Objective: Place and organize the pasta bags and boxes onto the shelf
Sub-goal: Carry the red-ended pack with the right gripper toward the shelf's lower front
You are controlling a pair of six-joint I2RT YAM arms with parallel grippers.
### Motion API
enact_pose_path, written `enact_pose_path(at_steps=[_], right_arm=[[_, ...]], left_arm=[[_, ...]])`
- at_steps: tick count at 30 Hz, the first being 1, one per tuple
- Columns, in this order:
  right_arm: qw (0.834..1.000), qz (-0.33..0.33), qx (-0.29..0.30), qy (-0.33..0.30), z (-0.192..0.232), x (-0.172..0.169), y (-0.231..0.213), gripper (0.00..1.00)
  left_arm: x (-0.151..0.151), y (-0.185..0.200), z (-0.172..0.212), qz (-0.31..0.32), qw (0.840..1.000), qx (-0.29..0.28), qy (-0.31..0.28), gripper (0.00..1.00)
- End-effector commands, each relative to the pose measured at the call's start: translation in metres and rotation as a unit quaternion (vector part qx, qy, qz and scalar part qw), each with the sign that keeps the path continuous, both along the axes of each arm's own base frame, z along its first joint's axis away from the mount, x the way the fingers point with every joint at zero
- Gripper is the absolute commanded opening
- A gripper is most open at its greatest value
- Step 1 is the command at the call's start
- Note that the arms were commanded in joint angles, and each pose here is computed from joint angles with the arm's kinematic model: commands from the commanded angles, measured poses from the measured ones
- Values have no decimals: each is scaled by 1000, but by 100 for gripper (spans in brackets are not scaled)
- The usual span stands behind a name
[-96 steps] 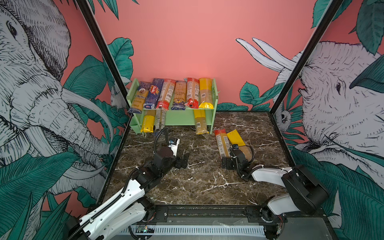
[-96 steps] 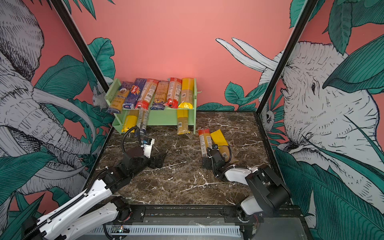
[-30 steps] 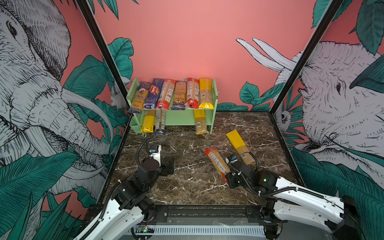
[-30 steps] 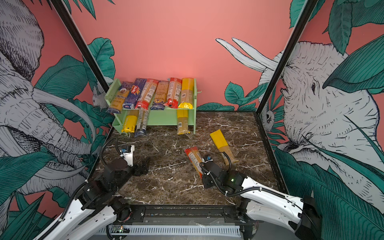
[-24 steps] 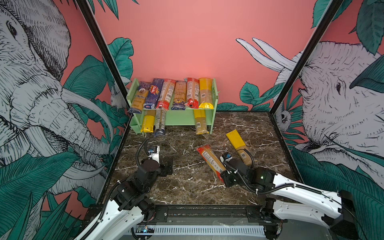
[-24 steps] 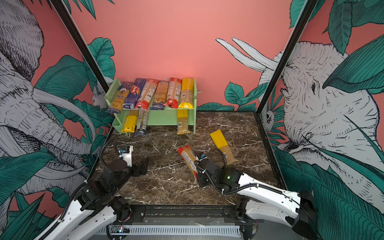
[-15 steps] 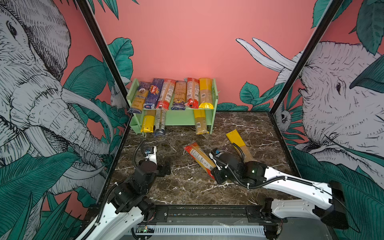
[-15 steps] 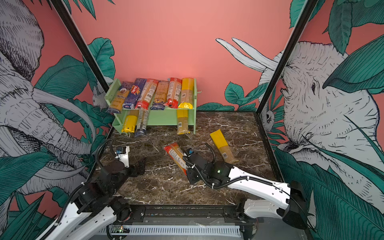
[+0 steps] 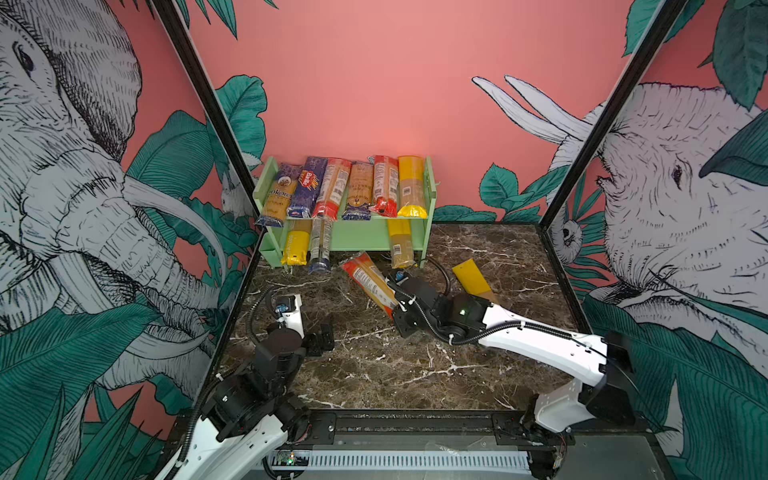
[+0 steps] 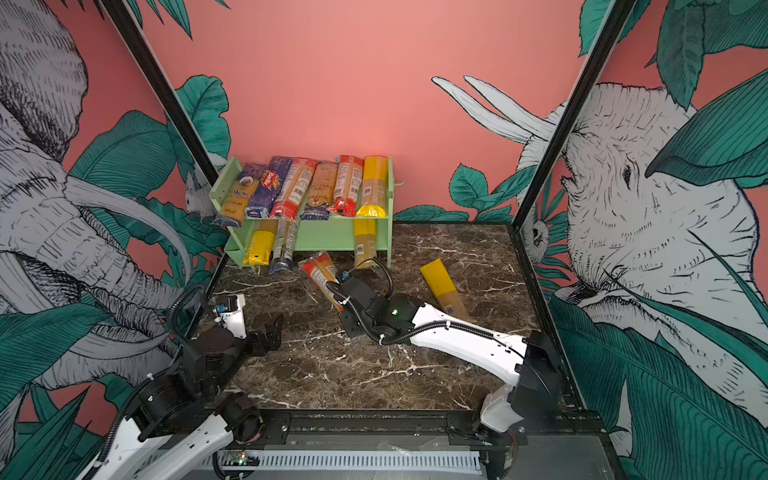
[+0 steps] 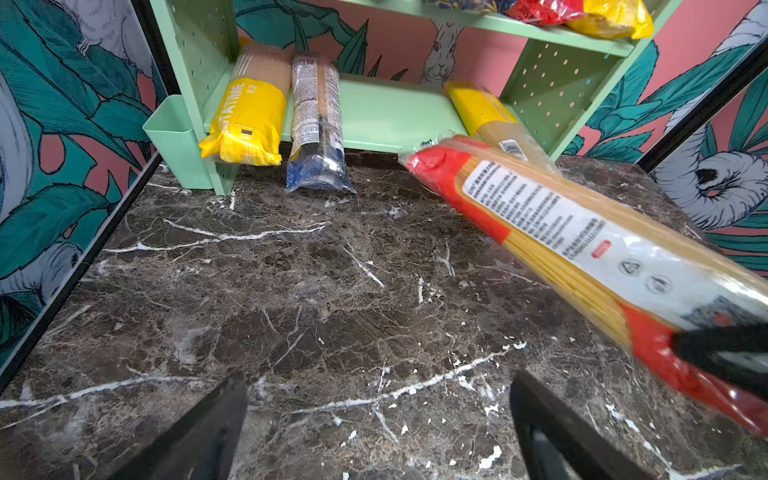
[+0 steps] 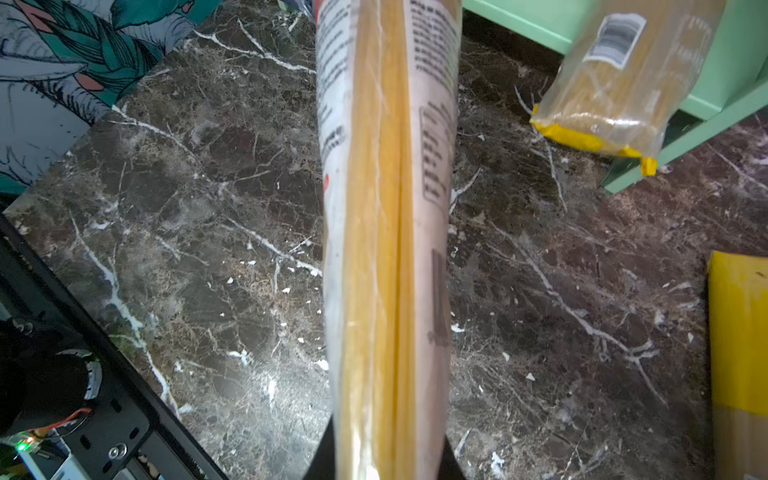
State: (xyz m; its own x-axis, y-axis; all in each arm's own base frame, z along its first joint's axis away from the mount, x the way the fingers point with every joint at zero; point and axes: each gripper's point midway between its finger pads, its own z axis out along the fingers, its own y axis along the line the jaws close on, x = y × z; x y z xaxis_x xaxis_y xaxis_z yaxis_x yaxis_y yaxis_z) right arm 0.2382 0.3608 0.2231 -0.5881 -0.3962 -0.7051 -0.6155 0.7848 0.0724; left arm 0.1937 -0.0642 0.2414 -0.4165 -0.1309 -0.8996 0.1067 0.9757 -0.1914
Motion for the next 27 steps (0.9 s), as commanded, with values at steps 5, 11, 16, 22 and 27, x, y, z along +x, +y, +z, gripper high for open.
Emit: enact_pose_path(at_steps=[5,11,16,22,27], right_arm=[[989,-53,93,-102,78,77,29,0],[986,-84,87,-110,73,125,46,0],[981,-117,82,-130,67,159,53,0],[973,-165,90,-137,53,194,62,0],[968,-193,77,-141,42,210,65,0]], left_arm=[[-1,4,9,9,1000,-2,-7,99],[1,4,12,10,1000,1,-11,99],[1,6,11,14,1000,2,-10,99],[2,6,10,18,1000,7,-9,99],[2,8,11,21,1000,9,-9,99]])
